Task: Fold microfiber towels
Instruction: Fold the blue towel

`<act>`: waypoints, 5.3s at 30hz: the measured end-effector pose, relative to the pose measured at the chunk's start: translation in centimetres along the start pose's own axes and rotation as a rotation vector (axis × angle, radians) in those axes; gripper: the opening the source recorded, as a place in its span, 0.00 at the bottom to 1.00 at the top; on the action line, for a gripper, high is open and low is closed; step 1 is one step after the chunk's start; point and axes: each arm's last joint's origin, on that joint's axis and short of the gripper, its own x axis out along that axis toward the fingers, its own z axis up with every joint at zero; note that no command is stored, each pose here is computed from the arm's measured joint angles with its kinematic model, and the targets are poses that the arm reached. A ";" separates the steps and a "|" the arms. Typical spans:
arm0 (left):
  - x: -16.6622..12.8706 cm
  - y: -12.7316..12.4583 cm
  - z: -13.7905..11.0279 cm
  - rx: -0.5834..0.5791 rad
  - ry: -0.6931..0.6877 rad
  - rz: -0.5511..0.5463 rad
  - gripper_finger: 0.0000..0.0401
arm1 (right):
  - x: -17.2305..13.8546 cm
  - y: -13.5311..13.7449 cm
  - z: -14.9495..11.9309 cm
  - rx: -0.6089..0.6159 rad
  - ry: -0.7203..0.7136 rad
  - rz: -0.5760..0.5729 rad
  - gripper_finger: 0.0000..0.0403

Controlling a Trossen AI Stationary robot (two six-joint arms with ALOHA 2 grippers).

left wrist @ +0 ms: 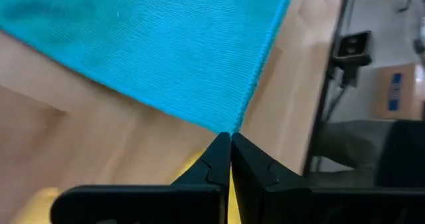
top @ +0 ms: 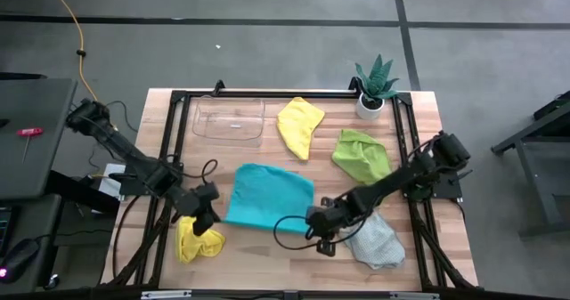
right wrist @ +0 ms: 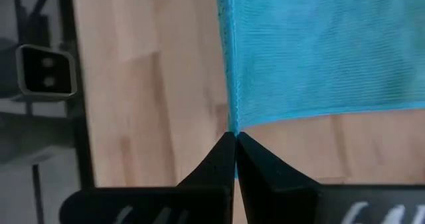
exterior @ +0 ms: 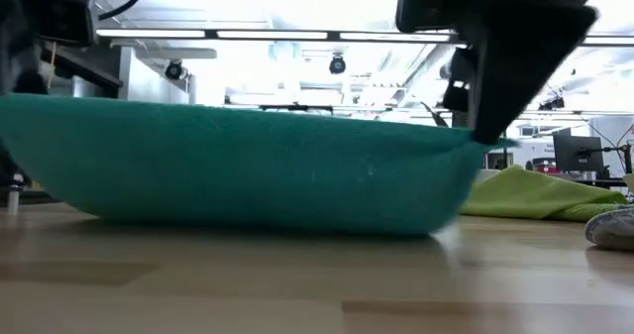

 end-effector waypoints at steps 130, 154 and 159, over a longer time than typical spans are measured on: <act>-0.7 6.1 3.7 -0.061 -0.426 0.145 0.31 | 1.5 -12.5 1.2 1.082 -0.346 -0.115 0.45; -0.2 4.8 3.5 0.472 -0.247 -0.011 0.31 | -6.0 -11.5 -0.7 0.532 -0.213 -0.261 0.45; 1.0 3.7 3.2 0.642 -0.154 0.035 0.31 | -7.7 -10.9 -0.3 0.458 -0.290 -0.207 0.45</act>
